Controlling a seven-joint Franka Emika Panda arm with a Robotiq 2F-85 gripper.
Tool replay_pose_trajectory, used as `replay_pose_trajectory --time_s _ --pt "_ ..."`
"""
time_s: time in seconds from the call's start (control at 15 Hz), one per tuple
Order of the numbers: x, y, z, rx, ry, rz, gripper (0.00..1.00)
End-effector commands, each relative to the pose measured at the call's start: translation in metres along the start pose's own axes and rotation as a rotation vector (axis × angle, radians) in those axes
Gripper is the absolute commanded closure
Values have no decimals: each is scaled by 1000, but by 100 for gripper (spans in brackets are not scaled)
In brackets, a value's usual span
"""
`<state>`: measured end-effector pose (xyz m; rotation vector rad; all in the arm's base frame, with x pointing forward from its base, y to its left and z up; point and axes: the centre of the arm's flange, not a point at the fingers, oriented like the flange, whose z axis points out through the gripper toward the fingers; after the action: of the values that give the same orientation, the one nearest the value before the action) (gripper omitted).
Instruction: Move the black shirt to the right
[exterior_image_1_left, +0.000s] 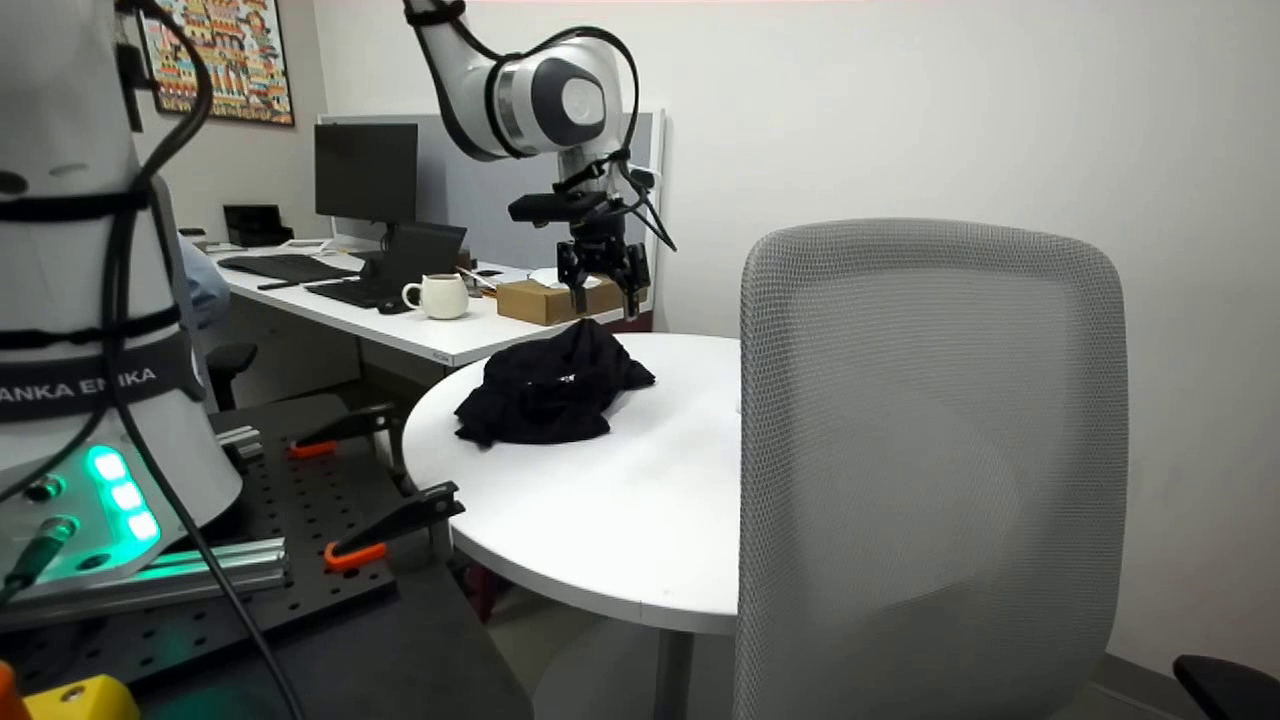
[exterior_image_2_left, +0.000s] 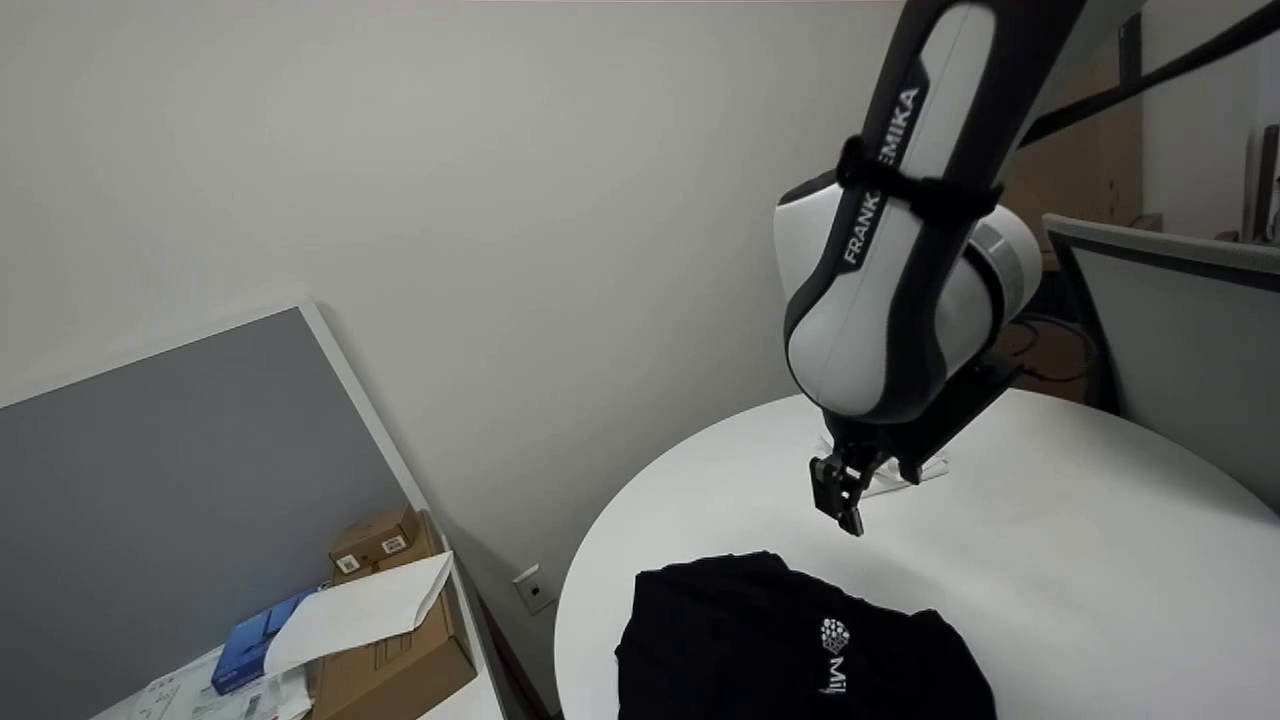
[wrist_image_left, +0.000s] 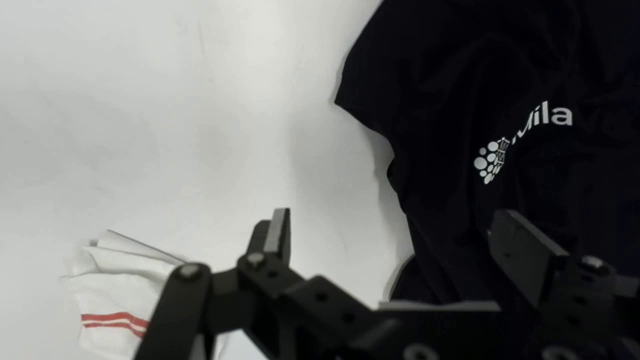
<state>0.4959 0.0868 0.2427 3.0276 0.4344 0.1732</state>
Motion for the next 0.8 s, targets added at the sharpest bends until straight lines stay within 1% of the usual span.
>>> replay_pose_trajectory --time_s 0.0,0.13,0.33,0.47,0.73 --pt "40 -1 47 29 -18 -7 0" --pt "48 -3 66 63 -42 -13 0" --pt "50 -13 87 118 -72 -34 0" --pt "50 -21 98 138 -84 -52 0" --pt "48 -32 119 151 -109 -85 0"
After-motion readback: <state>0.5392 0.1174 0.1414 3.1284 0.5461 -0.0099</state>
